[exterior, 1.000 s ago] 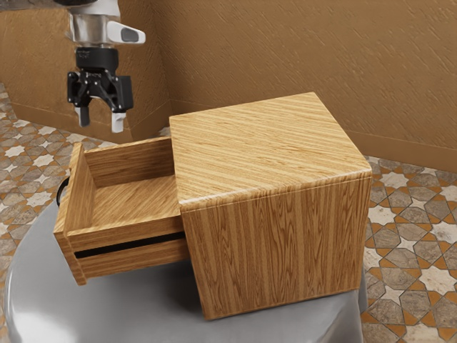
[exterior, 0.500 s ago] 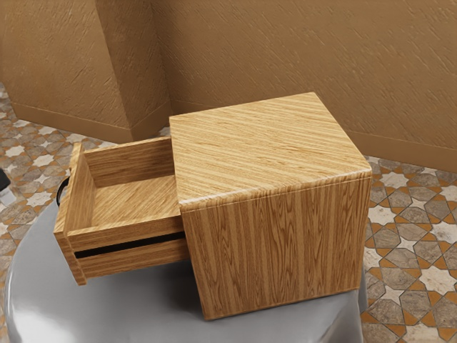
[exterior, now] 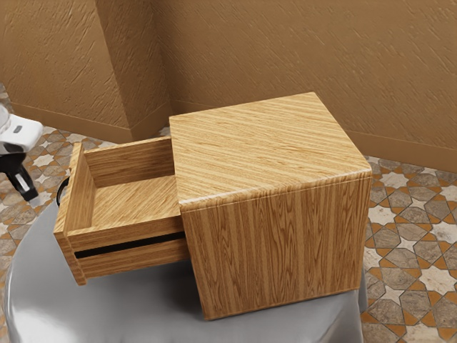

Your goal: Push the drawer handle with one arm to close the drawer

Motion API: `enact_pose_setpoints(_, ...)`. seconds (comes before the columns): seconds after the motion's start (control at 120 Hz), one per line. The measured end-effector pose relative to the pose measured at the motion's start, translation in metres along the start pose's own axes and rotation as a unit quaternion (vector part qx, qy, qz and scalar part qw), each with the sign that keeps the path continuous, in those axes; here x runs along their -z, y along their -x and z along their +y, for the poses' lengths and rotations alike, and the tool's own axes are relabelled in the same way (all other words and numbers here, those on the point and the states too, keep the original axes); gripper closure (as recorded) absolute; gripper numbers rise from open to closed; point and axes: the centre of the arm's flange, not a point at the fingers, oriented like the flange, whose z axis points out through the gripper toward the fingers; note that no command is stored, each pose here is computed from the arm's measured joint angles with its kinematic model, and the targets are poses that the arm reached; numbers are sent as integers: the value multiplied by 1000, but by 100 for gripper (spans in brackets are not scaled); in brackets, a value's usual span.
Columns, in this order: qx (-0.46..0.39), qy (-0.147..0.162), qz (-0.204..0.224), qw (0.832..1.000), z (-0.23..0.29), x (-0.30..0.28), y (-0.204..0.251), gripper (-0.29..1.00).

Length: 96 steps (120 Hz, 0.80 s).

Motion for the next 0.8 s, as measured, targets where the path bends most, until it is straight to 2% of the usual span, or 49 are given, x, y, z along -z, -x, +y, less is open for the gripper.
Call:
enact_pose_setpoints(0.192,-36,3,11,999,31,23,-4,77)
enact_pose_setpoints(0.383,-37,23,-5,999,42,36,12,78)
enact_pose_setpoints(0.542,-39,34,-15,999,43,34,11,78)
enact_pose_setpoints(0.8,-32,28,-9,999,28,19,-10,78)
